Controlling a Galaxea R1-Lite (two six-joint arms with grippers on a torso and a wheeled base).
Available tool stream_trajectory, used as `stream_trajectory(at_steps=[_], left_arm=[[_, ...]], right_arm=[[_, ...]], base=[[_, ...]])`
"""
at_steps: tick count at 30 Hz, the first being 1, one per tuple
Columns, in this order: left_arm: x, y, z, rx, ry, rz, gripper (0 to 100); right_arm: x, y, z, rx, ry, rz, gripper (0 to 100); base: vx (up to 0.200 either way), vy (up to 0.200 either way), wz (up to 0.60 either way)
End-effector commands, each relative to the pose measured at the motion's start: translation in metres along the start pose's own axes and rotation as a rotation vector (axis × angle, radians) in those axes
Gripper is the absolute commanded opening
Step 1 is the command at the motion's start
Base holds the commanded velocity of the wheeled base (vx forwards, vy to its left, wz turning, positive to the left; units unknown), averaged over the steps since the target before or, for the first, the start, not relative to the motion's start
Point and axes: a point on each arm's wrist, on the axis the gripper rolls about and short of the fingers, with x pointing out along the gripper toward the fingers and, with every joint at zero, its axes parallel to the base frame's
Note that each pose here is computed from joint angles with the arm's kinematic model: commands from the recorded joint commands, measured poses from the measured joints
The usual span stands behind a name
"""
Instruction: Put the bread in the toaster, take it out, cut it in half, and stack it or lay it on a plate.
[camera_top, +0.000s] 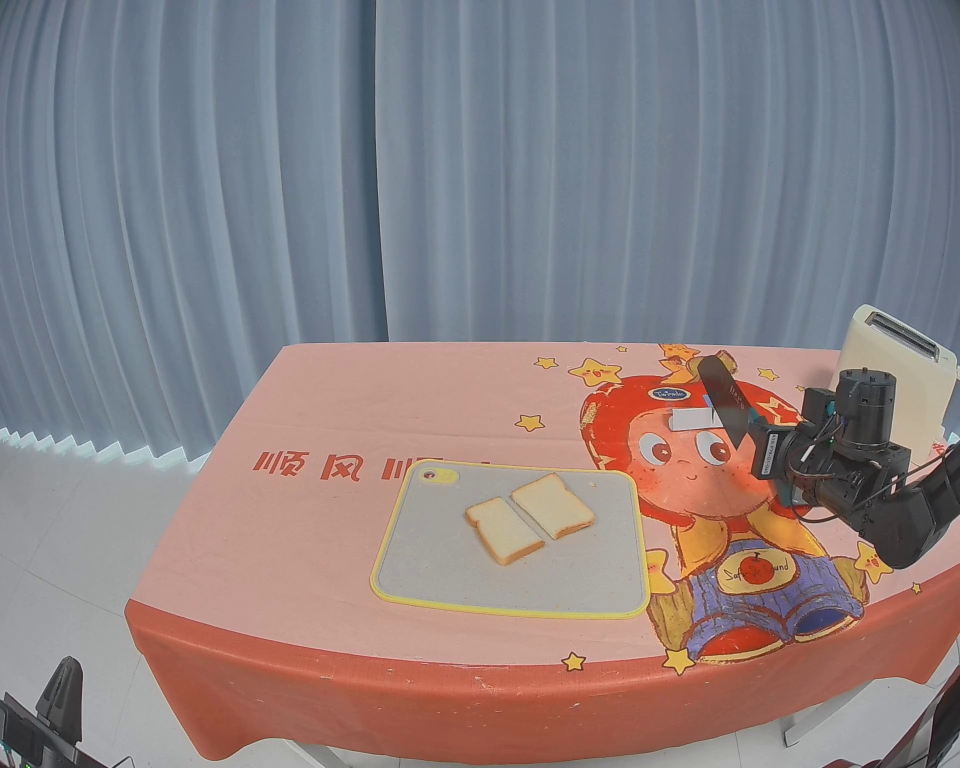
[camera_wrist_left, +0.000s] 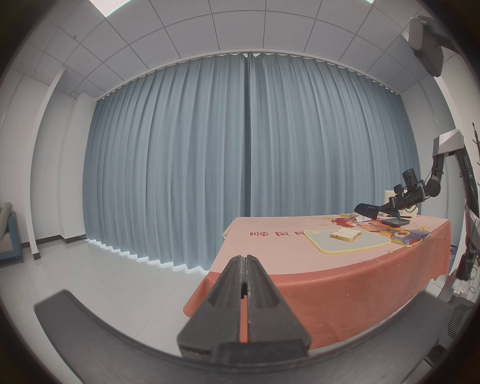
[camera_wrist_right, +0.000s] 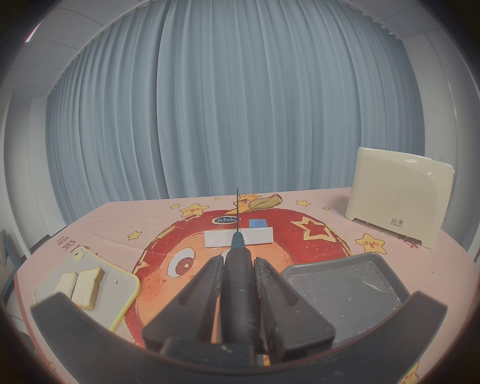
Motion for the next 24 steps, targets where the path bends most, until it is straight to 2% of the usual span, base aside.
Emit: stream_trajectory(at_steps=[1, 24], left_arm=[[0.0000, 0.0000, -0.0052, 0.000, 0.001, 0.000, 0], [0.0000, 0.0000, -0.0052, 0.000, 0.001, 0.000, 0]], right_arm=[[-0.0003, 0.0001, -0.0010, -0.001, 0.004, 0.001, 0], [0.0040, 0.0016, -0.0073, -0.007, 0.026, 0.003, 0]], base=[[0.000, 0.000, 0.00], [0.000, 0.000, 0.00]])
